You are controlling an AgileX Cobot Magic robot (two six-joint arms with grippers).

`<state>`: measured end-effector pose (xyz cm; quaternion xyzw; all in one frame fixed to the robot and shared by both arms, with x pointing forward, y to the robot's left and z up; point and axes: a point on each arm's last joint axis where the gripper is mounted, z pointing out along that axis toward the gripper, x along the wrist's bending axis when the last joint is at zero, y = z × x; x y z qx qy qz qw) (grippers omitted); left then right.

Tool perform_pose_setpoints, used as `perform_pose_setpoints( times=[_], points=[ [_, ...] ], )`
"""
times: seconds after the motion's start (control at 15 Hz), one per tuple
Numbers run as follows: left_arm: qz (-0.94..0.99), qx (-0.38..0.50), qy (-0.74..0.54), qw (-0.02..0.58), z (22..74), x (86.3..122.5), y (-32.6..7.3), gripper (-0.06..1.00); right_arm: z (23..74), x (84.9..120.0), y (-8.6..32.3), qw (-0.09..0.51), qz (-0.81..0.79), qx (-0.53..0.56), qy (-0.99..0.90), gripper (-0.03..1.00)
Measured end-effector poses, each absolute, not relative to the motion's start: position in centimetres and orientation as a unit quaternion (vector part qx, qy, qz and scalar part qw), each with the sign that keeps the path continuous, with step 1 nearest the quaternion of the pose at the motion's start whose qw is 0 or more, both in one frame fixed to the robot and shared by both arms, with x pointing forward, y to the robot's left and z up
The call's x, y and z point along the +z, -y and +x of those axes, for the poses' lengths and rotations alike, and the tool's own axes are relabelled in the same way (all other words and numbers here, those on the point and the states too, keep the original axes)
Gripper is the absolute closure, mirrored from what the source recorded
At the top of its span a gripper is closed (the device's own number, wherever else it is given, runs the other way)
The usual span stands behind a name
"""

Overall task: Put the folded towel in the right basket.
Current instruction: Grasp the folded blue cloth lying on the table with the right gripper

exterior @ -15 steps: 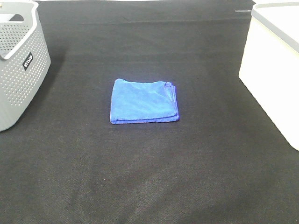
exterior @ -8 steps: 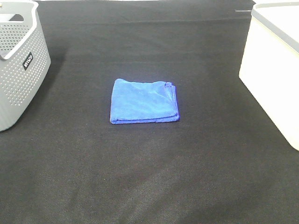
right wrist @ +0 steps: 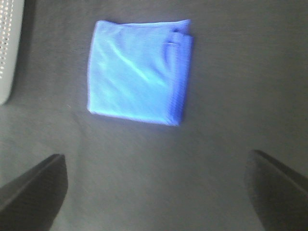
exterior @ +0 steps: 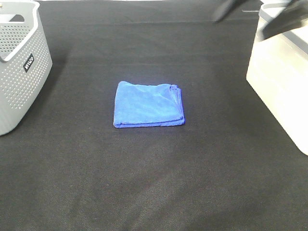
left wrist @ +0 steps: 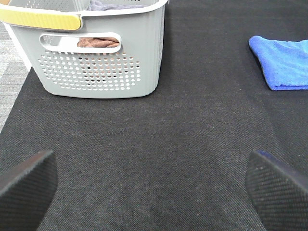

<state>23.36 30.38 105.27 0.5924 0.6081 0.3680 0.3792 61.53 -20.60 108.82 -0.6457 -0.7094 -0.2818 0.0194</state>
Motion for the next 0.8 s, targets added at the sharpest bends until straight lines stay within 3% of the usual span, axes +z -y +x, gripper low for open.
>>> perform_pose_setpoints(
  times=[0.4, 0.8],
  points=[
    [0.592, 0.368, -0.608, 0.379, 23.4, 105.3, -30.4, -0.04, 71.5, 94.3, 18.5, 0.108, -0.666, -0.212, 0.707, 0.0],
    [0.592, 0.368, -0.608, 0.379, 23.4, 105.3, -30.4, -0.04, 73.1, 88.1, 17.6, 0.152, -0.68, -0.223, 0.682, 0.0]
  ],
)
